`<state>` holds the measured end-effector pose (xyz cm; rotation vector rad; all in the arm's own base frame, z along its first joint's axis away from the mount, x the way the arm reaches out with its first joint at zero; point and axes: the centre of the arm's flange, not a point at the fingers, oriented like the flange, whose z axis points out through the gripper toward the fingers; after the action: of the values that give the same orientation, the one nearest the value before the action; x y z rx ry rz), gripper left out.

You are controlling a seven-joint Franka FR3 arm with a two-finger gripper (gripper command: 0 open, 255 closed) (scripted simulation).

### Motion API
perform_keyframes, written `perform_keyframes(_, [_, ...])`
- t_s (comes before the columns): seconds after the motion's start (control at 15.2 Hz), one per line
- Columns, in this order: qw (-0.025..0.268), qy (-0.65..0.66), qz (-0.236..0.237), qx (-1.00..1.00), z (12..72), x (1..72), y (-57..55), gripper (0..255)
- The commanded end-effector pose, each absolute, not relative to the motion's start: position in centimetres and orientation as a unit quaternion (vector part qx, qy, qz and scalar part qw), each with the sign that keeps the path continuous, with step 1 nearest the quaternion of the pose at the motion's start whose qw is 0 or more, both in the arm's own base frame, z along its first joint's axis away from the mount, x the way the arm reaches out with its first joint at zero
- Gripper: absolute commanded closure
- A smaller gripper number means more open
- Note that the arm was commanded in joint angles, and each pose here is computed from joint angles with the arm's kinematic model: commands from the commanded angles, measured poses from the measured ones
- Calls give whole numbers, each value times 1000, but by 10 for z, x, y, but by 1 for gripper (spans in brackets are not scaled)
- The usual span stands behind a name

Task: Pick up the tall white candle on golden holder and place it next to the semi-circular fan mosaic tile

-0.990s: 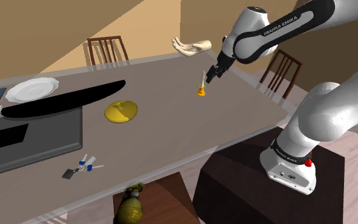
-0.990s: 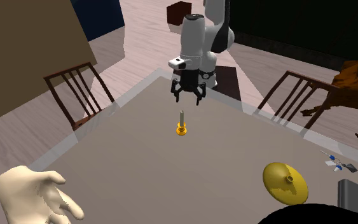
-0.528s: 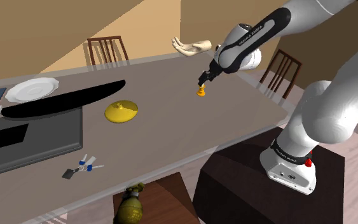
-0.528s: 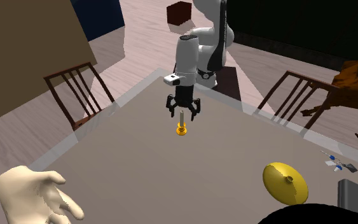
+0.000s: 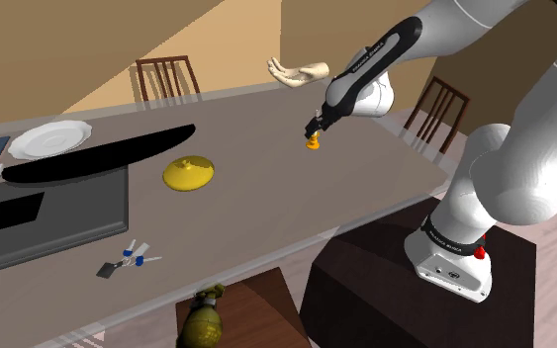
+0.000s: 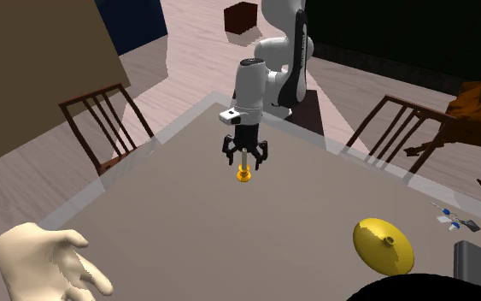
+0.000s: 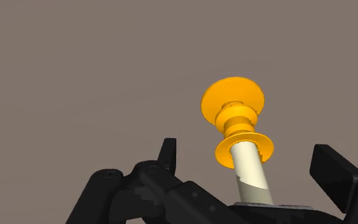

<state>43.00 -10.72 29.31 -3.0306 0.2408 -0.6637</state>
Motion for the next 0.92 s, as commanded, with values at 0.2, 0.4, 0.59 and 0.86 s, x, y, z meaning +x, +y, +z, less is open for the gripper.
perform_keyframes(0.2, [15, 78, -213, -974, 293, 430, -107, 0])
perform_keyframes(0.4, [15, 77, -213, -974, 293, 430, -107, 255])
perform_keyframes(0.59, [15, 77, -213, -974, 293, 430, -107, 255])
perform_keyframes(0.86, [15, 77, -213, -974, 293, 430, -107, 255])
